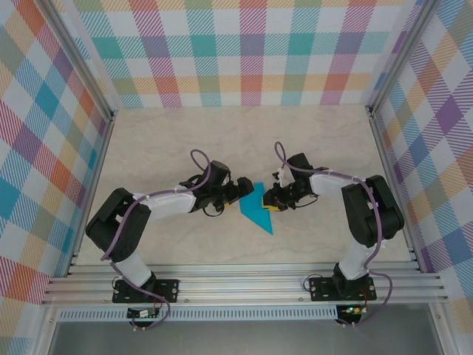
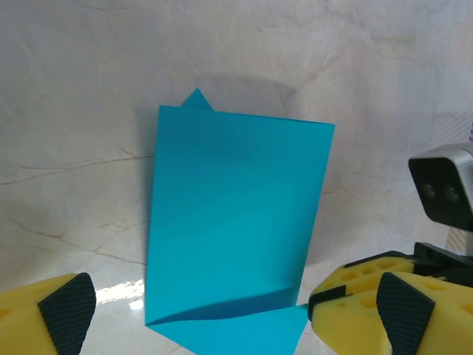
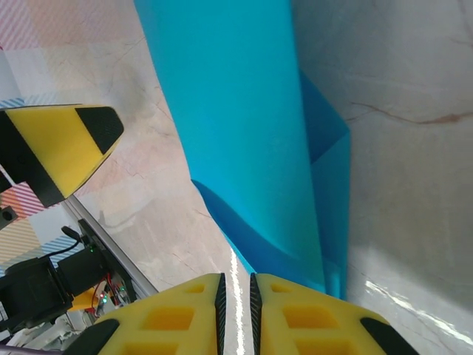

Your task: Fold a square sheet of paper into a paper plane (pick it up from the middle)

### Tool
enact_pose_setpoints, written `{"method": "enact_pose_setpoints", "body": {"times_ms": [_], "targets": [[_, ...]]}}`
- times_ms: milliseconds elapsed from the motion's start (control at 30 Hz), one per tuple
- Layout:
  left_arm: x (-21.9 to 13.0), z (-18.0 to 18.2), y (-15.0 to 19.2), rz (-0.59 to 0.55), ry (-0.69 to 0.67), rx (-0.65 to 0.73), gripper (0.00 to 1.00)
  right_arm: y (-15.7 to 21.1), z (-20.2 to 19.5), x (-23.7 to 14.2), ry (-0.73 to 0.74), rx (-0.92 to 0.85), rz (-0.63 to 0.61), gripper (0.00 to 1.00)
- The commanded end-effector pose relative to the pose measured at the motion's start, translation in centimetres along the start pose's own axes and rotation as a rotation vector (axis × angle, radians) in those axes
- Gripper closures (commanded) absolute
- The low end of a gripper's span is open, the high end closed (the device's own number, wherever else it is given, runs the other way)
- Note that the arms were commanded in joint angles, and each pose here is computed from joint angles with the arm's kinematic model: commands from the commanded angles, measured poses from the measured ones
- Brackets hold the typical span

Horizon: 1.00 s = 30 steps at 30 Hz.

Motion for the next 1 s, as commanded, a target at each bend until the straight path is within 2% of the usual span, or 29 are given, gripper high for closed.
{"method": "enact_pose_setpoints", "body": {"times_ms": [0,467,533,733,967], "targets": [[0.3,-1.0,-0.1,0.0,0.019,0.001,0.0,0.1,-1.8,0.5,0.003,0.013,0.019,0.81],[0.3,-0.7,0.5,0.005,-0.017,-0.001,0.0,-0.1,-4.6,0.9,0.019,0.072,0.038,0.8],[0.2,-0.5,0.5,-0.002,-0.026,0.002,0.0,0.0,-3.9,0.5,-0.003,0.059,0.04,0.79],[-0.1,-0.3,0.4,-0.013,-0.037,0.012,0.0,0.0,-1.7,-2.4,0.013,-0.01,-0.065,0.76],[-0.2,0.3,0.7,-0.024,-0.045,0.005,0.0,1.0,2.6,-4.2,-0.175,-0.076,-0.072,0.77]]}}
Point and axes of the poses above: each hand's point on the last joint's axis, 136 mm out from that joint toward the fingers, its own x axis out along the fingers, its own z axis along the line the jaws close on, y = z × x, the point moved 3 cm from there along -x, back along the fingers, and after that the axes turned 12 degrees about x, right-handed, at the moved point
